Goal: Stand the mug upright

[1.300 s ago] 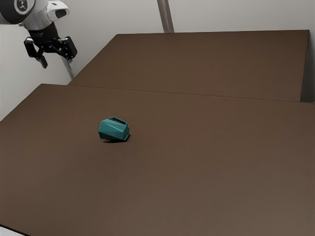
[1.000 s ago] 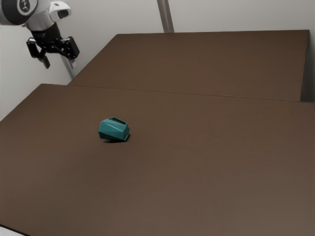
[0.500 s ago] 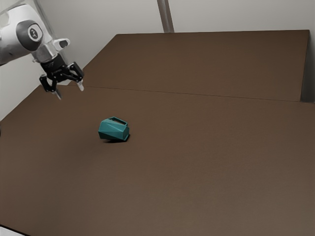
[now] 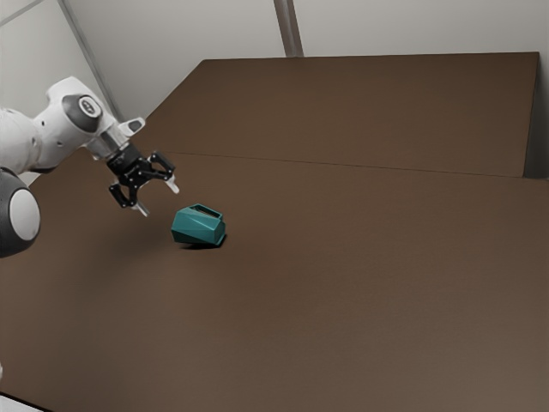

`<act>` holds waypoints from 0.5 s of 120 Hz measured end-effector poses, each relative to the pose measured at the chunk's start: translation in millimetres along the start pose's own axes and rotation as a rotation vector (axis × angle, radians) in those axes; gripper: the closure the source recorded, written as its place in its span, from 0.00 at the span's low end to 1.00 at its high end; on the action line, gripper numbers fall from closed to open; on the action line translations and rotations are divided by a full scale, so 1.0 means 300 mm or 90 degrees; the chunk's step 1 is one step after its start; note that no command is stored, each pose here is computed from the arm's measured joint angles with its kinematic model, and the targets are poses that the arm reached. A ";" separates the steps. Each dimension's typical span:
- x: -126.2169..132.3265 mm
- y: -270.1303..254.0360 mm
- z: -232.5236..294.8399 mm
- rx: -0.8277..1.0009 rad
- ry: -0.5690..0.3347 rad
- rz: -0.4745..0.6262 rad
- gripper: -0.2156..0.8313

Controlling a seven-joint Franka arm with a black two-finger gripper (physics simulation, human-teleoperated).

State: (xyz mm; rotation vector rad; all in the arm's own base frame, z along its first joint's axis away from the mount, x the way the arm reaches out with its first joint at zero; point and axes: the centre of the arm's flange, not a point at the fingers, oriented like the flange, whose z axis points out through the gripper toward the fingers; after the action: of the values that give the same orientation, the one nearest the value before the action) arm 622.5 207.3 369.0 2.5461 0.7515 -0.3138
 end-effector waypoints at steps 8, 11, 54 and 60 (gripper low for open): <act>0.024 -0.012 0.040 -0.007 -0.010 0.000 0.21; 0.032 -0.013 0.051 -0.010 -0.012 0.001 0.21; 0.094 0.007 0.153 -0.051 -0.007 0.016 0.21; 0.096 0.018 0.163 -0.059 -0.006 0.019 0.21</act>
State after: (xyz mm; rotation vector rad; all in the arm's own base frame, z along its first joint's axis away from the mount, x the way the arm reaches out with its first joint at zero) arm 645.1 192.2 319.1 2.4653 0.7064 -0.2752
